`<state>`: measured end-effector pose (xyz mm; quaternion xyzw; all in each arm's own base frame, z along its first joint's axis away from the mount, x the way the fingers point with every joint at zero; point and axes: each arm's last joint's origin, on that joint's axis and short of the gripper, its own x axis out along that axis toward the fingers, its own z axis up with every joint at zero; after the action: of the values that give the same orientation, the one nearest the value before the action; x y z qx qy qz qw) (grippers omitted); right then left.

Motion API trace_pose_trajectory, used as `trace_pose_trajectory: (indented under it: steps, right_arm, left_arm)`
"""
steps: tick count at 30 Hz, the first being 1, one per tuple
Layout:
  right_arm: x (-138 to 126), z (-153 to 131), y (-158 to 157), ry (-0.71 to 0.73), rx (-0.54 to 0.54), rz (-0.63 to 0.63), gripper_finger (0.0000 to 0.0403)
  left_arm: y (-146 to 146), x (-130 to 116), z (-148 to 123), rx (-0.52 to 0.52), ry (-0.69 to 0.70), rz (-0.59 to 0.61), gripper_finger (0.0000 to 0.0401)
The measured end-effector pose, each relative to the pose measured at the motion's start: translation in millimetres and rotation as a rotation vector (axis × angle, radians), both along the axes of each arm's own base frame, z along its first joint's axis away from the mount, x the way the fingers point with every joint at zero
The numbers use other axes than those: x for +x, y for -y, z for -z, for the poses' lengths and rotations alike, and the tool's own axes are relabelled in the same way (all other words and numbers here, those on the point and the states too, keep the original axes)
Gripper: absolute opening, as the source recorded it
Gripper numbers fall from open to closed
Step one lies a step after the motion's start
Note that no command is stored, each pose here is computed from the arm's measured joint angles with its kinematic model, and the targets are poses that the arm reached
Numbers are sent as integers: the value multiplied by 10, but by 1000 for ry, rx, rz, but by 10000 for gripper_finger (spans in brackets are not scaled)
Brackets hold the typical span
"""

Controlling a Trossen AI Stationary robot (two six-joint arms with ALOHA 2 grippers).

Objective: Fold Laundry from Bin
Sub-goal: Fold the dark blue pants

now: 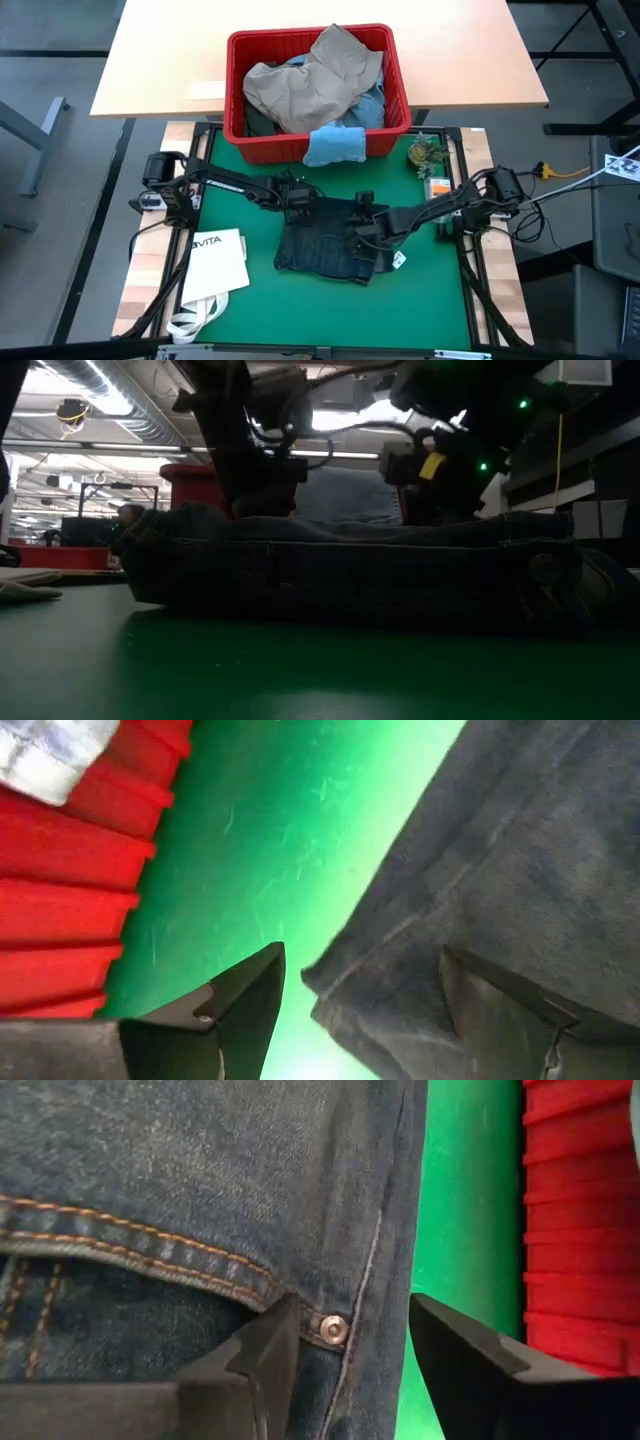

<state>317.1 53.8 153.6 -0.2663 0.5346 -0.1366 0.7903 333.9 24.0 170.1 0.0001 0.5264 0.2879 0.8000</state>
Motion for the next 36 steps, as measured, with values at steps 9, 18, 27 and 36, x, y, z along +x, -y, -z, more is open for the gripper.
trace_pose_trajectory:
  steps: [9, 18, 27, 36]
  right_arm:
    - [21, 62, 154, -25, 41, 60, 191]
    - [18, -7, 149, -36, 53, 53, 191]
    - [118, -413, 131, -52, 39, 31, 191]
    - [259, -571, 127, 54, -17, 26, 191]
  left_arm:
    - [-247, -23, 114, 22, -31, -129, 259]
    - [-345, -78, 5, 107, -22, -177, 250]
    - [-132, -246, -398, 55, 45, -106, 207]
    - [281, -329, -619, -217, 161, -8, 166]
